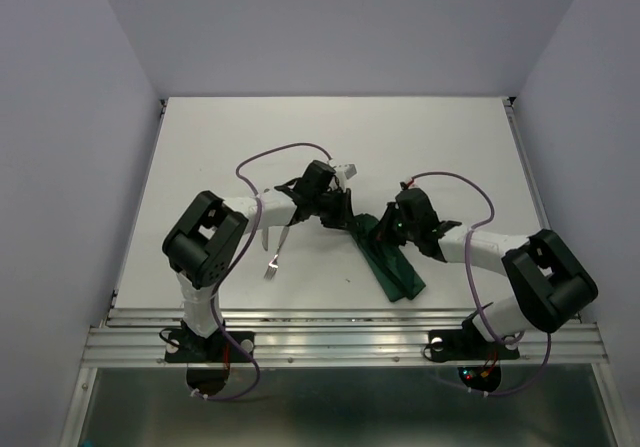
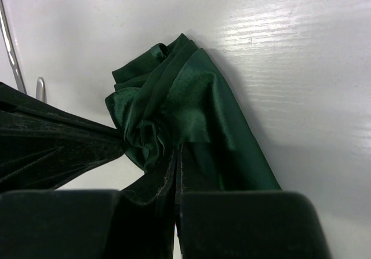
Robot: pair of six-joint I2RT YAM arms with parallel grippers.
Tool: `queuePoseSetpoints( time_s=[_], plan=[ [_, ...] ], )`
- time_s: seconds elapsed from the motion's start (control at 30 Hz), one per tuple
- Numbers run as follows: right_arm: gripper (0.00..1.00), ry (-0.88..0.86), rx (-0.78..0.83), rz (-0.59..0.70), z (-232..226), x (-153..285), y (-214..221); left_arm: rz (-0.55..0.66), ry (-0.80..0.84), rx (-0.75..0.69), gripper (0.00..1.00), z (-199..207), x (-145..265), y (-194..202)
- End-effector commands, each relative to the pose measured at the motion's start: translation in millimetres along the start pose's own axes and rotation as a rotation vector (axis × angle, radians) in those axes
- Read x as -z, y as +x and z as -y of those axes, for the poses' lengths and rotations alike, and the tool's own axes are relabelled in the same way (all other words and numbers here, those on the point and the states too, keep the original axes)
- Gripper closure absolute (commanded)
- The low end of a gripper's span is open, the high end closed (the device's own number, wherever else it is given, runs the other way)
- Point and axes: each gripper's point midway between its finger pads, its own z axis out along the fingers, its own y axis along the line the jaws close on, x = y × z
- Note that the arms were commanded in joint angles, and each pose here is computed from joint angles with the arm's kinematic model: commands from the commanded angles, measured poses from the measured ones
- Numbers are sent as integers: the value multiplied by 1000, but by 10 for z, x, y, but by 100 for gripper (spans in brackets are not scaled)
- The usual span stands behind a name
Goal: Fold the napkin into a case and place the utensils inside
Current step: Stuff the top corner of the smaller-rectangle-folded napkin into the folded napkin.
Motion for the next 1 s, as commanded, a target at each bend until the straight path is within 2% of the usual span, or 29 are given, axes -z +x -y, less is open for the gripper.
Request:
queuePoseSetpoints(
  time_s=[0.0, 0.6, 0.97],
  plan=[
    [99, -60, 28, 38, -197, -83, -184, 22, 51, -54, 100, 156, -6, -150],
    [99, -208, 20, 68, -587, -37, -351, 15, 49, -75, 100, 148, -26, -180],
    [99, -268, -1, 34, -654, -92, -262, 10, 56, -86, 100, 171, -43, -206]
  ],
)
